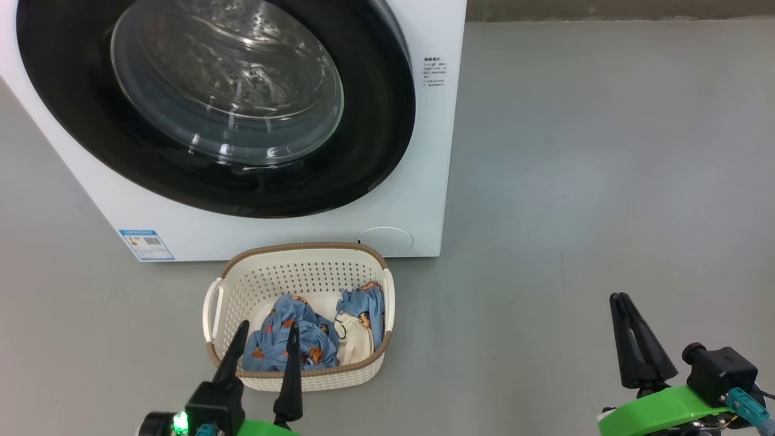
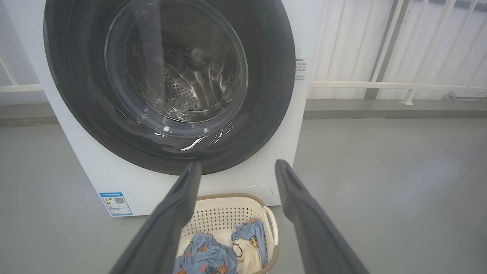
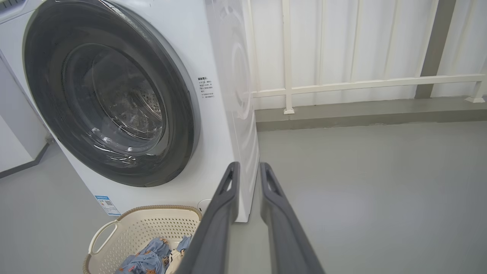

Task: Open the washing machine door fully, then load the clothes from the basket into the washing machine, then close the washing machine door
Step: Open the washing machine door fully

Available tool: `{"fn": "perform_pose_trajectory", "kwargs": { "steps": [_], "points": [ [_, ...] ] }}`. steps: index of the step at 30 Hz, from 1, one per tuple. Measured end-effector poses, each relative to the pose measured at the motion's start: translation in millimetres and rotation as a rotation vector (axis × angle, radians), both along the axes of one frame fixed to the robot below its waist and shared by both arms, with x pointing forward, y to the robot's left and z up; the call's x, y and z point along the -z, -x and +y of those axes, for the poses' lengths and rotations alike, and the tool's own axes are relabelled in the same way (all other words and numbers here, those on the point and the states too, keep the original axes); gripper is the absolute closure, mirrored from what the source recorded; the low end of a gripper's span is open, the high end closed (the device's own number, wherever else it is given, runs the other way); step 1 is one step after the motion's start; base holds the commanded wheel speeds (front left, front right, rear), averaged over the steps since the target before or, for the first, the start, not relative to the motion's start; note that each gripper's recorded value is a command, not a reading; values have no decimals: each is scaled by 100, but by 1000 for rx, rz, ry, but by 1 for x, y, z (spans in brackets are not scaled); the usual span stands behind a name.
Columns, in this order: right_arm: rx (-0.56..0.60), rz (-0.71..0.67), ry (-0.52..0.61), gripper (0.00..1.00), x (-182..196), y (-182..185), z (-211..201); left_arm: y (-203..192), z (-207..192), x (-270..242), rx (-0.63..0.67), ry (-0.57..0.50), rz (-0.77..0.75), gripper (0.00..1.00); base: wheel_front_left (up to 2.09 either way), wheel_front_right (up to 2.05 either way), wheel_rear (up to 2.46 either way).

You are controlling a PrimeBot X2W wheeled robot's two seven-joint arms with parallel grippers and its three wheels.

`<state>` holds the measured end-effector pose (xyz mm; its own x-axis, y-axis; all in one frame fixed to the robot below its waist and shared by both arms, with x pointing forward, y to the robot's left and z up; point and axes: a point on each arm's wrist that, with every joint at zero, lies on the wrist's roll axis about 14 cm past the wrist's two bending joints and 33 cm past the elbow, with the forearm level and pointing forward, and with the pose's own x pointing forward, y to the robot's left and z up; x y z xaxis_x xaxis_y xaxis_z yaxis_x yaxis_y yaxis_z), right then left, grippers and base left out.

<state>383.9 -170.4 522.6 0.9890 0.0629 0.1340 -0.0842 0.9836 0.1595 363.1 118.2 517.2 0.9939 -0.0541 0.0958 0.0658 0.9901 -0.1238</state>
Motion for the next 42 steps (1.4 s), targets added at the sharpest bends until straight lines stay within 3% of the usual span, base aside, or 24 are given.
{"fn": "perform_pose_trajectory", "kwargs": {
  "steps": [5,13,19,28,42],
  "points": [
    [-3,10,-108,100,3,-2,2,-1,1,3,-2,0,10,0,0,0,0],
    [74,82,-636,100,28,-18,-10,-6,5,7,-14,13,24,0,0,0,0],
    [76,122,-868,100,34,-43,-9,-14,10,2,-34,31,8,0,0,0,0],
    [-22,164,-945,100,17,-98,2,-28,13,0,-45,52,4,0,0,0,0],
    [-234,210,-915,100,-24,-192,35,-54,6,22,-35,78,62,0,0,0,0]
  ]
}}
